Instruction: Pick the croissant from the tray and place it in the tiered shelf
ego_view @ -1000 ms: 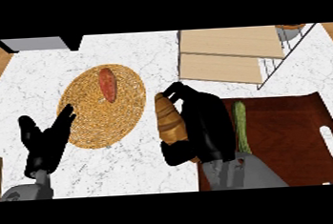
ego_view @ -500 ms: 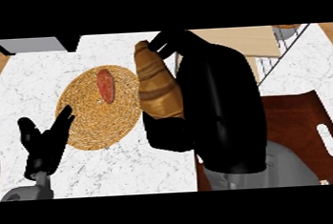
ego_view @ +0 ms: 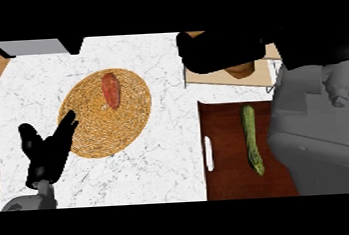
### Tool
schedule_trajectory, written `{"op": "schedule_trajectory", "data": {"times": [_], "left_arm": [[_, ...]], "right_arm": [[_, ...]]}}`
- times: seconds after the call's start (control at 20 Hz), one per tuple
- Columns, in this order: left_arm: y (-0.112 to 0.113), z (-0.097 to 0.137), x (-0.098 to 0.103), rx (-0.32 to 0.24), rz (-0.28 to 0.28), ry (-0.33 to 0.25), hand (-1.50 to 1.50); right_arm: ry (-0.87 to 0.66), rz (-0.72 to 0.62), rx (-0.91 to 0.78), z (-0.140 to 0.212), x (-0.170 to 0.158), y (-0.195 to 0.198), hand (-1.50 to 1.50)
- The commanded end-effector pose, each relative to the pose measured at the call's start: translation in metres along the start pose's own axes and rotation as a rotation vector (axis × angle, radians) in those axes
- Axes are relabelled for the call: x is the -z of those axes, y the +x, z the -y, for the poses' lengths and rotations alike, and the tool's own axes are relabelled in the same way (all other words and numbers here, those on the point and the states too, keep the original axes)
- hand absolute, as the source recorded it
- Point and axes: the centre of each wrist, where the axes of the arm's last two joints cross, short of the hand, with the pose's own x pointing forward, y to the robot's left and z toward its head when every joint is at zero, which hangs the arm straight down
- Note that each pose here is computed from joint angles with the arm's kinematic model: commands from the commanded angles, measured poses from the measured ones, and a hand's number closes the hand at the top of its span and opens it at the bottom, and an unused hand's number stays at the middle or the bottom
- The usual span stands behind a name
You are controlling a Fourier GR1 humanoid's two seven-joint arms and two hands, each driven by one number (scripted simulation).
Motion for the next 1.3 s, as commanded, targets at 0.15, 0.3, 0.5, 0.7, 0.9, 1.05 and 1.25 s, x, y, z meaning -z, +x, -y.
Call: {"op": "schedule_trajectory", "data": {"times": [0.15,0.3,0.5,0.7,0.9,1.05,1.25], "left_arm": [[-0.008,-0.002,0.007,-0.012,-0.056,-0.029,0.0],[-0.006,-0.012,0.002,-0.004,-0.049,-0.011,0.0],[-0.007,0.004,0.004,0.0,-0.049,-0.041,0.0],[-0.003,0.008,0.007,-0.013,-0.044,-0.044,0.0],[0.004,0.001,-0.002,0.002,-0.051,-0.036,0.0],[-0.014,0.005,-0.002,-0.014,-0.047,-0.029,0.0],[0.004,-0.009,0.005,-0.007,-0.037,-0.027,0.0]], "right_arm": [[-0.019,-0.149,-0.054,0.046,0.052,0.01,1.5],[-0.018,-0.166,-0.038,0.061,0.079,-0.008,1.5],[0.057,-0.16,-0.092,0.053,0.106,-0.024,1.5],[0.091,-0.128,-0.145,0.022,0.104,-0.023,1.5],[0.08,-0.138,-0.17,0.031,0.137,-0.049,1.5],[0.087,-0.144,-0.192,0.031,0.137,-0.062,1.5],[0.074,-0.152,-0.196,0.018,0.153,-0.07,1.5]]}}
